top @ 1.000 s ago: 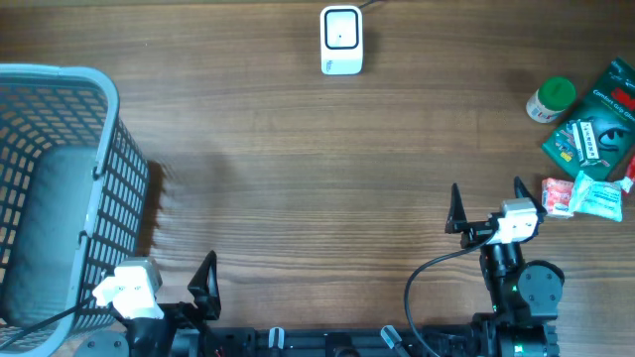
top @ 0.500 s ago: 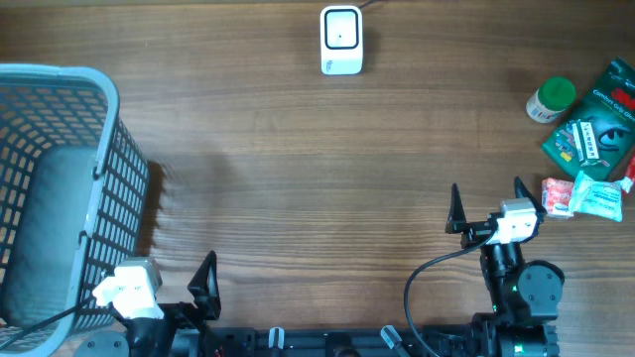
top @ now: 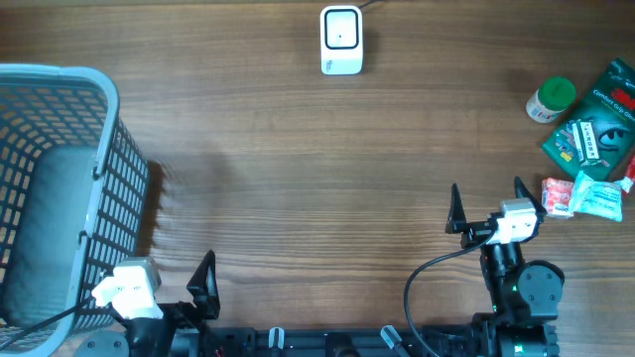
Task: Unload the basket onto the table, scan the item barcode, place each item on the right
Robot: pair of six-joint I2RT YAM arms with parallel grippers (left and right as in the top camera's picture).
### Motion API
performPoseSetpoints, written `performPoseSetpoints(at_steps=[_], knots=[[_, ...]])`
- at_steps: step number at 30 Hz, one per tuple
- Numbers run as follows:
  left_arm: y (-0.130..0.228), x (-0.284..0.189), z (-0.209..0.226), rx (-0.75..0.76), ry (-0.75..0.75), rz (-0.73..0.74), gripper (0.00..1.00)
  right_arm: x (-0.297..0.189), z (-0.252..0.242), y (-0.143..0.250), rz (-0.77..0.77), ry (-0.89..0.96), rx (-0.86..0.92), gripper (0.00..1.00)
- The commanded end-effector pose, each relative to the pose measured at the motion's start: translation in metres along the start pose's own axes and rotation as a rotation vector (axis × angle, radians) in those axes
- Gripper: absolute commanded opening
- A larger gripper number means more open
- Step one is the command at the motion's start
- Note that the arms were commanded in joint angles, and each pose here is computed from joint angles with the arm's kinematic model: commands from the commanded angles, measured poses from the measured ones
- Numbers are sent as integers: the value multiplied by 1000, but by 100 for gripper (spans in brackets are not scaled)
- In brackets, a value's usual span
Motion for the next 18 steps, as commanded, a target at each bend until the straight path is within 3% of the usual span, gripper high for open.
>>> performPoseSetpoints(at_steps=[1, 8, 18], knots=[[-2, 0, 1, 1, -10, -21, 100, 0, 0, 3, -4, 2, -15, 100], [-9, 33, 3, 9, -4, -134, 100, 0, 0, 3, -4, 2, -15, 100], [20, 104, 3, 33, 73, -268, 100, 0, 0, 3, -4, 2, -15, 99]])
Point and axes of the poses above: each gripper's point midway between its finger pads, its own x axis out along the fingers, its own z axis along the line the jaws close on, y = z × x, the point moved 9 cm from there along -x, back along the fingers, and after that the axes turned 13 degrees about x, right-handed, at the moved point
